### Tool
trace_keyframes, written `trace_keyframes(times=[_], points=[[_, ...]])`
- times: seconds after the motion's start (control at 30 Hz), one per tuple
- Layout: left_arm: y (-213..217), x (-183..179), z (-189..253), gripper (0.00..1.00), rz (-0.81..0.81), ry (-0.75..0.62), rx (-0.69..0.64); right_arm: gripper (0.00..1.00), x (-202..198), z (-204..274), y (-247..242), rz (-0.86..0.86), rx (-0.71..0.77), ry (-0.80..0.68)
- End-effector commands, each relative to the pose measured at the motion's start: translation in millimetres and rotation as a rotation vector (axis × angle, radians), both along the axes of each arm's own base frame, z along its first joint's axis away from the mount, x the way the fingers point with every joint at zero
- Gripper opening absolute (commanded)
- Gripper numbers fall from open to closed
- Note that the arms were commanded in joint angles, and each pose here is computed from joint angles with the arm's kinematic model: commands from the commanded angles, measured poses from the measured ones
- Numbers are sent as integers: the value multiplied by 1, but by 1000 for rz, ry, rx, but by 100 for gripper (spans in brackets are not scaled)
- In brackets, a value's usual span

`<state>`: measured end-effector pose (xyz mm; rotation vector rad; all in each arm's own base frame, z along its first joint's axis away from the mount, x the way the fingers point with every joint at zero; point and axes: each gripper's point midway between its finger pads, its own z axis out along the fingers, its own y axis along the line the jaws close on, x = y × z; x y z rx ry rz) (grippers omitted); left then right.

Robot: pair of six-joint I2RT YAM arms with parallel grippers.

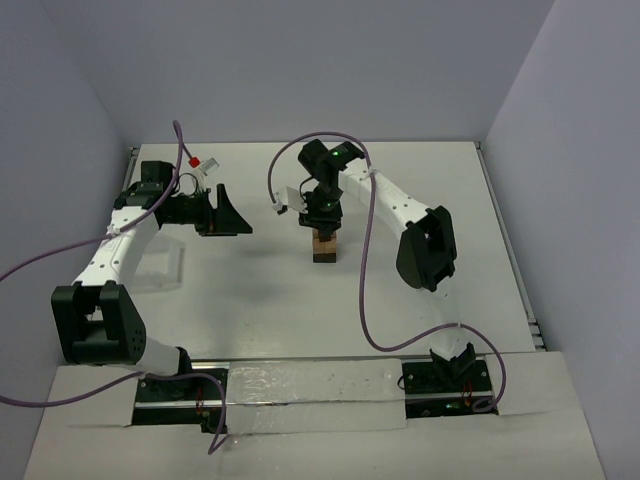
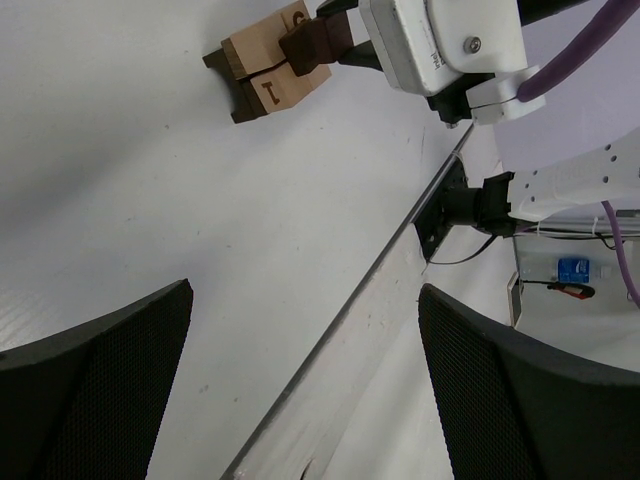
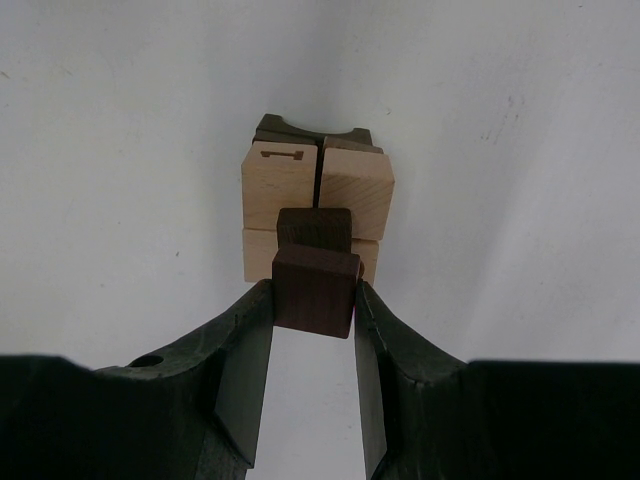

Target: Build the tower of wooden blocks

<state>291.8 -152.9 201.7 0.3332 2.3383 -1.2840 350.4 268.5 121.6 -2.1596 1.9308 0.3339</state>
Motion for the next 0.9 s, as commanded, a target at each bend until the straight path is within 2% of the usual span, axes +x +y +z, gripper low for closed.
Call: trace_keyframes(times=[0.0,0.87], points=[[-1,7,18,99,-29,-67,-20,15,3,6,4,19,4,-13],[-1,8,18,99,-21,-67,-20,28,-4,0,8,29,2,9]])
